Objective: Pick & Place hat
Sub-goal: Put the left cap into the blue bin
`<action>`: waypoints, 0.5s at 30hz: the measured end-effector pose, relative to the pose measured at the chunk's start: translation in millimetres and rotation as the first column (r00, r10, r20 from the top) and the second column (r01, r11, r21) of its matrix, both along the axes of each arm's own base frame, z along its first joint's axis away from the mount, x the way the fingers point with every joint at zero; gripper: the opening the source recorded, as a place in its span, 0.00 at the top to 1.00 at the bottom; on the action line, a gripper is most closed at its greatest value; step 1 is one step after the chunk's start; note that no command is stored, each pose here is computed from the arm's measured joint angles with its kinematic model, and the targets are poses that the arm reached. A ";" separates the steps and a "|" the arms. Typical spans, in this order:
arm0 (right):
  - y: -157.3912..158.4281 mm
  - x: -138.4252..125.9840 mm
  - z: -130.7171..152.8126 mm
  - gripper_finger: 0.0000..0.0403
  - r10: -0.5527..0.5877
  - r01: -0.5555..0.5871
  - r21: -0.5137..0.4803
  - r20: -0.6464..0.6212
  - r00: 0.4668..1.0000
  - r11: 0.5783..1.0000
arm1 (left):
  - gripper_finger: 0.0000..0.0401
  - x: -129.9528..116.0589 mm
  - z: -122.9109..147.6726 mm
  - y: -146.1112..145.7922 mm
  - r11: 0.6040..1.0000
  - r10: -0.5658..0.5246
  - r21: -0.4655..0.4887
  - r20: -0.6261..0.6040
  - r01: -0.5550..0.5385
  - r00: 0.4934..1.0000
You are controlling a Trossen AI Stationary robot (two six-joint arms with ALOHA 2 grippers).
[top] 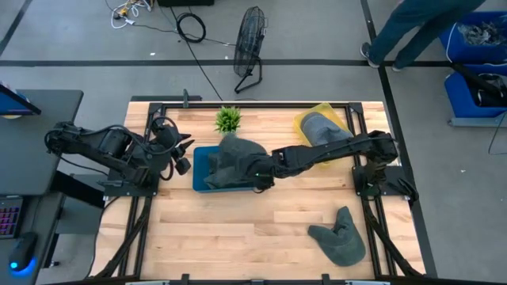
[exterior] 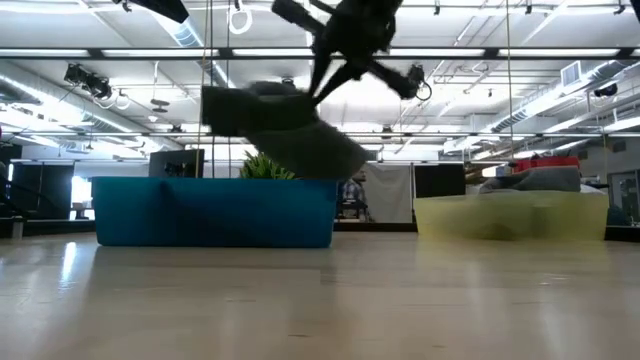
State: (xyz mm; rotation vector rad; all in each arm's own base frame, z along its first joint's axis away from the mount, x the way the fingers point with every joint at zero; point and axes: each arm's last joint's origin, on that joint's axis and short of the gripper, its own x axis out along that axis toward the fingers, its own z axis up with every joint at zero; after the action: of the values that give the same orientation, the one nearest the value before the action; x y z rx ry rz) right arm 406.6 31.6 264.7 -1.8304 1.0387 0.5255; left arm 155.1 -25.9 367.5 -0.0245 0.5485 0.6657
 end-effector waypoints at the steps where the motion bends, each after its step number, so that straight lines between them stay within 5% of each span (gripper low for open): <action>1: -2.4 2.2 -5.0 0.99 0.055 -0.055 -0.028 -0.002 0.998 0.998 | 0.78 0.0 0.0 0.0 1.000 0.000 0.000 0.000 0.000 1.000; 6: -23.5 6.4 -32.0 1.00 0.175 -0.173 -0.079 0.012 0.984 0.982 | 0.78 0.0 0.0 0.0 1.000 0.000 0.000 -0.001 0.000 1.000; 11: -32.0 5.7 -46.7 0.99 0.241 -0.244 0.035 0.067 0.968 0.969 | 0.78 0.0 0.0 0.0 1.000 -0.001 0.001 -0.001 0.001 1.000; 15: -32.7 13.1 -42.0 0.98 0.278 -0.271 -0.061 0.156 0.948 0.961 | 0.78 0.0 -0.1 0.0 1.000 -0.001 0.001 -0.002 0.001 1.000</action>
State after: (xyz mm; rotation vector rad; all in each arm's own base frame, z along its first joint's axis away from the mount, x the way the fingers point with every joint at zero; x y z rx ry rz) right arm 419.8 -1.1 222.6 -2.0298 0.6917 0.5124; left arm 155.1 -25.9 367.4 -0.0227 0.5497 0.6654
